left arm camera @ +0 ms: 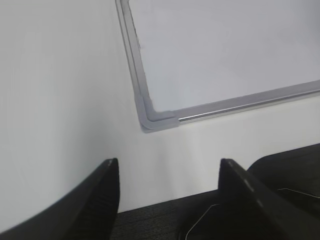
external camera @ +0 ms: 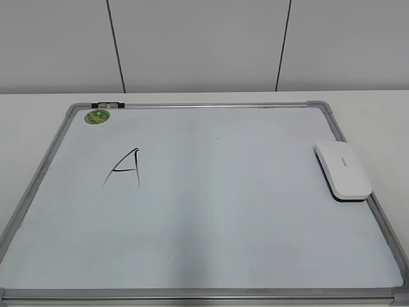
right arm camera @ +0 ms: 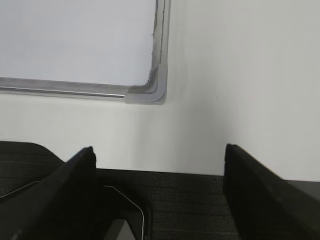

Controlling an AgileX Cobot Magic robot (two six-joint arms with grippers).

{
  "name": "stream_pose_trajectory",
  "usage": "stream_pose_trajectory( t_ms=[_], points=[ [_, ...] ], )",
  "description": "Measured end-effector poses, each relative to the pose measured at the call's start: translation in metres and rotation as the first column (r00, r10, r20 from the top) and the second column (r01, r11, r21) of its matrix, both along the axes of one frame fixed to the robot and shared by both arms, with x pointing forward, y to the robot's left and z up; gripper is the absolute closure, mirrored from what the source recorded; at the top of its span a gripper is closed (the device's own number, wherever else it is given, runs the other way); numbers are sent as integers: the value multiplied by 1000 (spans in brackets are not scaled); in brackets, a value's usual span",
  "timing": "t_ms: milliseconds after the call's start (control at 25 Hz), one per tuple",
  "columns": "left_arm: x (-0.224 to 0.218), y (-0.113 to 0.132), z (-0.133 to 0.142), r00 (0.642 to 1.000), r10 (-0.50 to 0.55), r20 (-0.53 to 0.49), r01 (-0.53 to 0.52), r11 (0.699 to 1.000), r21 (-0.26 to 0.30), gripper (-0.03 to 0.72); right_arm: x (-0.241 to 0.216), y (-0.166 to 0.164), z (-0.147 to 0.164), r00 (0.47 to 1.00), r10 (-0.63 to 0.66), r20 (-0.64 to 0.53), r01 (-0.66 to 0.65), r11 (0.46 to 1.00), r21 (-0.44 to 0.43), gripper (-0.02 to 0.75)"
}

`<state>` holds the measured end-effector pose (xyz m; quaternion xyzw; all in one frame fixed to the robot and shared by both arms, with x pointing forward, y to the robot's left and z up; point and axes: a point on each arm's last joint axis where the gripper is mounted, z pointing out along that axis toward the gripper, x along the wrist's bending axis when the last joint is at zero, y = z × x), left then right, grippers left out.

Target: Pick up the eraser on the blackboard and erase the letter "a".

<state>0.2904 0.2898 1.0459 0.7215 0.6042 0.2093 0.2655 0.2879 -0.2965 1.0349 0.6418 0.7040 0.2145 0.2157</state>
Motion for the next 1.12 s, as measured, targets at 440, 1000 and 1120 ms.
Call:
stream_pose_trajectory(
  t_ms=[440, 1000, 1120],
  points=[
    [1, 6, -2, 995, 101, -7, -101, 995, 1, 229, 0, 0, 0, 1000, 0, 2, 0, 1000, -2, 150],
    [1, 6, -2, 994, 107, -7, -107, 994, -1, 229, 0, 1, 0, 1000, 1, 1, -1, 1000, 17, 151],
    [1, 6, -2, 994, 108, -7, -108, 994, -2, 229, 0, 1, 0, 1000, 1, 2, -2, 1000, 19, 151]
  ],
)
